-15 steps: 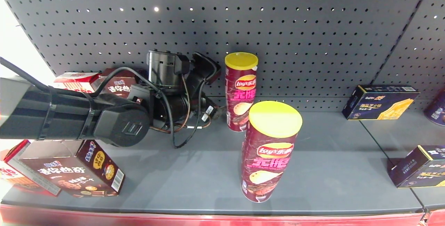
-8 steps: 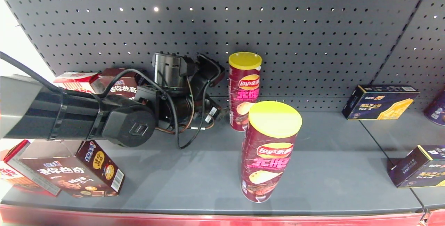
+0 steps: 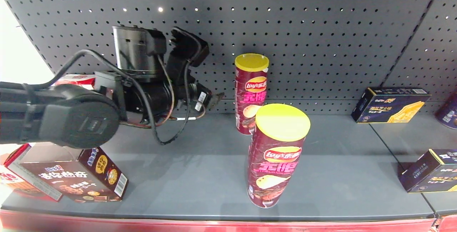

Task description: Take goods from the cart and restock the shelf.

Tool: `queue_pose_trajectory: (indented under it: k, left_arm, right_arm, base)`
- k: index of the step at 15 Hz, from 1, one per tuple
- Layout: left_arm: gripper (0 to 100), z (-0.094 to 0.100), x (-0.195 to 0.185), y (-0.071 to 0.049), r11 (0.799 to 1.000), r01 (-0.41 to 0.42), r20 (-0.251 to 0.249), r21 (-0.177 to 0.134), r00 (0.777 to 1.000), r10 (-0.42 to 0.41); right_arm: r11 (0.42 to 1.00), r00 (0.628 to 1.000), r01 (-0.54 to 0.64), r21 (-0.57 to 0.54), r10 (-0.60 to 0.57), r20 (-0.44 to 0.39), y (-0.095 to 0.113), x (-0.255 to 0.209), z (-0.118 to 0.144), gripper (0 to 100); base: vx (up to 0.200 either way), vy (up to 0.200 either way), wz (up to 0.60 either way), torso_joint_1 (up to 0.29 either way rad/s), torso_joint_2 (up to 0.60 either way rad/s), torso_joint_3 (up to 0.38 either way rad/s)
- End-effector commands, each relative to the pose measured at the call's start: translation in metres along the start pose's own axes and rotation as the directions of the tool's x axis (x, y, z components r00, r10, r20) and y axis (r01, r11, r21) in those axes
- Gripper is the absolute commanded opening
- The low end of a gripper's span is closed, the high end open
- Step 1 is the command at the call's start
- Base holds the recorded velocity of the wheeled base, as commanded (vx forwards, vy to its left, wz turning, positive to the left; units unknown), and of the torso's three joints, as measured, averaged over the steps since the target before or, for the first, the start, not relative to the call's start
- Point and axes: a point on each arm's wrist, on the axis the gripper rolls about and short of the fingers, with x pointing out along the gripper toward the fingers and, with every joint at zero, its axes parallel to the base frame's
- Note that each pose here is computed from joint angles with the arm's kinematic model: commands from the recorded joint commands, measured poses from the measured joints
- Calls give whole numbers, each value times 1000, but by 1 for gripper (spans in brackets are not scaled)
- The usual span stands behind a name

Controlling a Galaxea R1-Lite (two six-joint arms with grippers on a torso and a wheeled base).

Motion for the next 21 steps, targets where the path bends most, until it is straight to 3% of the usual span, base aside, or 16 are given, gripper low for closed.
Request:
queue_pose_trajectory:
  k: [1, 4, 6, 8, 9, 10, 11, 12, 13, 15, 17, 18, 20, 21]
  left_arm:
    - [100, 21, -69, 4, 995, 17, 99, -100, 995, -7]
    - [100, 13, -129, 9, 987, 27, 158, -156, 987, -2]
    - [100, 4, -195, 18, 983, 15, 281, -182, 959, 38]
    - [100, -2, -222, 22, 982, 6, 322, -189, 945, 56]
    - [100, -21, -270, 26, 978, -14, 398, -209, 912, 98]
    - [100, -33, -294, 29, 973, -47, 428, -225, 893, 142]
    - [100, -33, -294, 29, 973, -47, 428, -225, 893, 142]
    - [100, -64, -334, 27, 949, -184, 427, -254, 860, 281]
    - [100, -82, -340, 21, 934, -244, 403, -261, 852, 335]
    - [100, -117, -343, 5, 881, -392, 313, -263, 829, 463]
    - [100, -142, -345, -7, 853, -450, 278, -264, 811, 514]
    - [100, -159, -347, -15, 841, -460, 272, -284, 803, 530]
    - [100, -178, -345, -23, 834, -466, 261, -296, 800, 540]
    - [100, -196, -344, -32, 817, -496, 242, -294, 789, 565]
  right_arm:
    - [1000, 1000, 0, 0, 0, -1, 0, 0, 0, 100]
    - [1000, 1000, 0, 0, 0, -1, 0, 0, 0, 100]
    - [1000, 1000, 0, 0, 0, -1, 0, 0, 0, 100]
    - [1000, 1000, 0, 0, 0, -1, 0, 0, 0, 100]
    - [1000, 1000, 0, 0, 0, -1, 0, 0, 0, 100]
    - [1000, 1000, 0, 0, 0, -1, 0, 0, 0, 100]
    - [1000, 1000, 0, 0, 0, -1, 0, 0, 0, 100]
    - [1000, 1000, 0, 0, 0, -1, 0, 0, 0, 100]
    - [1000, 1000, 0, 0, 0, -1, 0, 0, 0, 100]
    - [1000, 1000, 0, 0, 0, -1, 0, 0, 0, 100]
    - [1000, 1000, 0, 0, 0, -1, 0, 0, 0, 100]
    - [1000, 1000, 0, 0, 0, -1, 0, 0, 0, 100]
    - [1000, 1000, 0, 0, 0, -1, 0, 0, 0, 100]
    - [1000, 1000, 0, 0, 0, -1, 0, 0, 0, 100]
  base:
    - [0, 0, 0, 0, 0, 0]
    - [0, 0, 0, 0, 0, 0]
    - [0, 0, 0, 0, 0, 0]
    - [0, 0, 0, 0, 0, 0]
    - [0, 0, 0, 0, 0, 0]
    - [0, 0, 0, 0, 0, 0]
    - [0, 0, 0, 0, 0, 0]
    - [0, 0, 0, 0, 0, 0]
    - [0, 0, 0, 0, 0, 0]
    - [0, 0, 0, 0, 0, 0]
    - [0, 0, 0, 0, 0, 0]
    - [0, 0, 0, 0, 0, 0]
    - [0, 0, 0, 0, 0, 0]
    - [0, 0, 0, 0, 0, 0]
